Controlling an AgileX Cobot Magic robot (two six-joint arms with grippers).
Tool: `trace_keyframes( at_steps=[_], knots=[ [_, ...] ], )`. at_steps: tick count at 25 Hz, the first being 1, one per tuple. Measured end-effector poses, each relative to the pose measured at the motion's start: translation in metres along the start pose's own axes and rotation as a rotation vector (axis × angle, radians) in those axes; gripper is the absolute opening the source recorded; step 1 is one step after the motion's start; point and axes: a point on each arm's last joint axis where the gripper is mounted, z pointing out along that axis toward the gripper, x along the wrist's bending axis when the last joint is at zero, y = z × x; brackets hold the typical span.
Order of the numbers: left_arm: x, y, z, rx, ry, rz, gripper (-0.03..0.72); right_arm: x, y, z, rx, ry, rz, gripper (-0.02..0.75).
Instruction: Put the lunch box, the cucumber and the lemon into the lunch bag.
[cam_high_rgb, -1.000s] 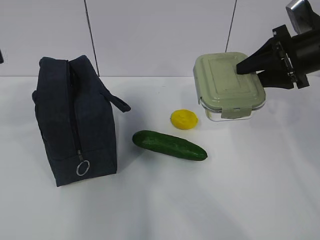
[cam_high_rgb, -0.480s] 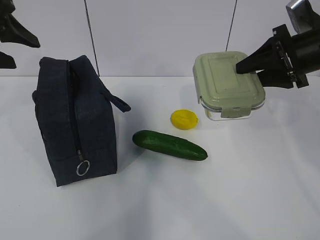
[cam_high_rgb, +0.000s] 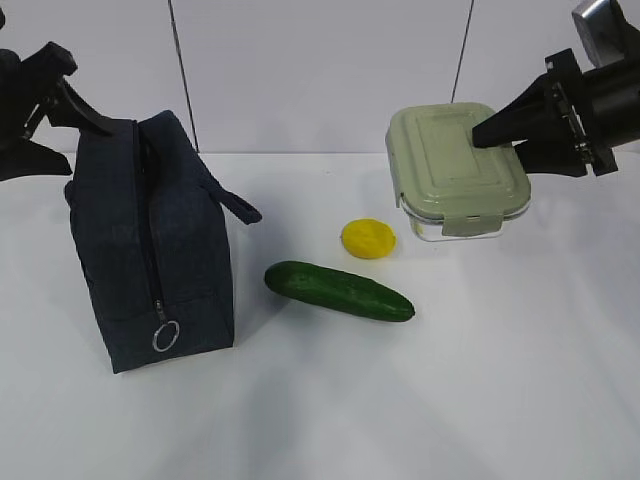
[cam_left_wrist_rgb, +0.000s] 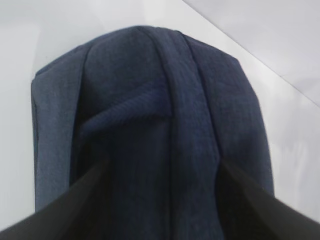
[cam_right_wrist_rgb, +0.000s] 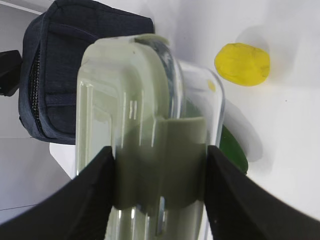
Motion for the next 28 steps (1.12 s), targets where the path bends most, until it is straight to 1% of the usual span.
trace_keyframes(
  at_steps=[3, 9, 13, 20, 23, 26, 28],
  knots=[
    [0.004, 0.002, 0.006, -0.016, 0.010, -0.007, 0.442, 0.000, 0.000, 0.000, 0.000, 0.000, 0.000, 0.412],
    [0.004, 0.008, 0.006, -0.074, 0.013, -0.006, 0.389, 0.000, 0.000, 0.000, 0.000, 0.000, 0.000, 0.412],
    [0.005, 0.009, 0.007, -0.089, 0.015, 0.004, 0.376, 0.000, 0.000, 0.000, 0.000, 0.000, 0.000, 0.412],
    [0.010, 0.009, 0.019, -0.064, 0.027, -0.010, 0.357, 0.000, 0.000, 0.000, 0.000, 0.000, 0.000, 0.412],
    [0.011, 0.009, 0.023, -0.060, 0.018, -0.041, 0.338, 0.000, 0.000, 0.000, 0.000, 0.000, 0.000, 0.412],
    [0.013, 0.009, 0.027, -0.052, 0.017, -0.062, 0.277, 0.000, 0.000, 0.000, 0.000, 0.000, -0.002, 0.412],
    [0.013, 0.009, 0.028, -0.051, 0.015, -0.069, 0.195, 0.000, 0.000, 0.000, 0.000, 0.000, -0.002, 0.412]
  ],
)
